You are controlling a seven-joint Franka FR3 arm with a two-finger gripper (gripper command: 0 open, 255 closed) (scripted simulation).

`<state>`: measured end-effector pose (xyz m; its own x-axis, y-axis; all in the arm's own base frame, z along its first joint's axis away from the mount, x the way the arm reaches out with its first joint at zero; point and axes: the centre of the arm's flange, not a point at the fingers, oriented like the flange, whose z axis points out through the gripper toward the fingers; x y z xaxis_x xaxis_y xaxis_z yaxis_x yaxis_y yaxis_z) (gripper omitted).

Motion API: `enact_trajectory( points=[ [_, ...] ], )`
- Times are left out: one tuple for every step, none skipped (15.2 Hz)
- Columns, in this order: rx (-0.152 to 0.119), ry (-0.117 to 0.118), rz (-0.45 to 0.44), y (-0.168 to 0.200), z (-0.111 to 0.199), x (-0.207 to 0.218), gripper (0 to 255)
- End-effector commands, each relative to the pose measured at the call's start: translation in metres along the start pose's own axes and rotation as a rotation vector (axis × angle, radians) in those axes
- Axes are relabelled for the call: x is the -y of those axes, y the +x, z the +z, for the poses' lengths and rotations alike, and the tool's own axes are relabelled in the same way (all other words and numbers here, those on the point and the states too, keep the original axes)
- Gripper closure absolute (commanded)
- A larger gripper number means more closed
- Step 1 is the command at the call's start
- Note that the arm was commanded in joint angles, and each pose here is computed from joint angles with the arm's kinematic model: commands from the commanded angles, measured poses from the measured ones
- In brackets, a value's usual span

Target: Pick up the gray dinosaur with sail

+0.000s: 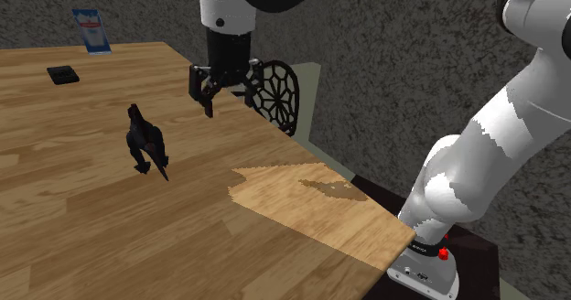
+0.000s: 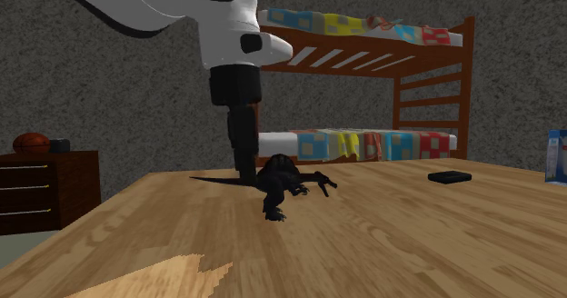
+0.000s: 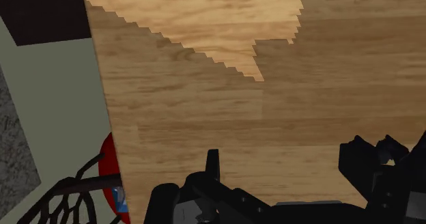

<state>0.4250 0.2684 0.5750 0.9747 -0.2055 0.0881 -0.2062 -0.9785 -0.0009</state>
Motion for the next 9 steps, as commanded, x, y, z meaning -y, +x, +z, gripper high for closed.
enact_trajectory(
  points=[
    [0.003,0.006,0.007,0.006,0.002,0.026,0],
    [0.005,0.008,0.01,0.008,0.004,0.039,0],
    [0.006,0.01,0.013,0.01,0.006,0.051,0],
    [0.007,0.012,0.015,0.013,0.007,0.064,0],
    [0.009,0.014,0.018,0.015,0.009,0.076,0],
    [0.01,0.016,0.021,0.017,0.01,0.089,0],
    [0.011,0.019,0.023,0.02,0.012,0.102,0],
    [0.013,0.021,0.026,0.022,0.013,0.114,0],
    [0.014,0.023,0.029,0.024,0.014,0.127,0]
  ],
)
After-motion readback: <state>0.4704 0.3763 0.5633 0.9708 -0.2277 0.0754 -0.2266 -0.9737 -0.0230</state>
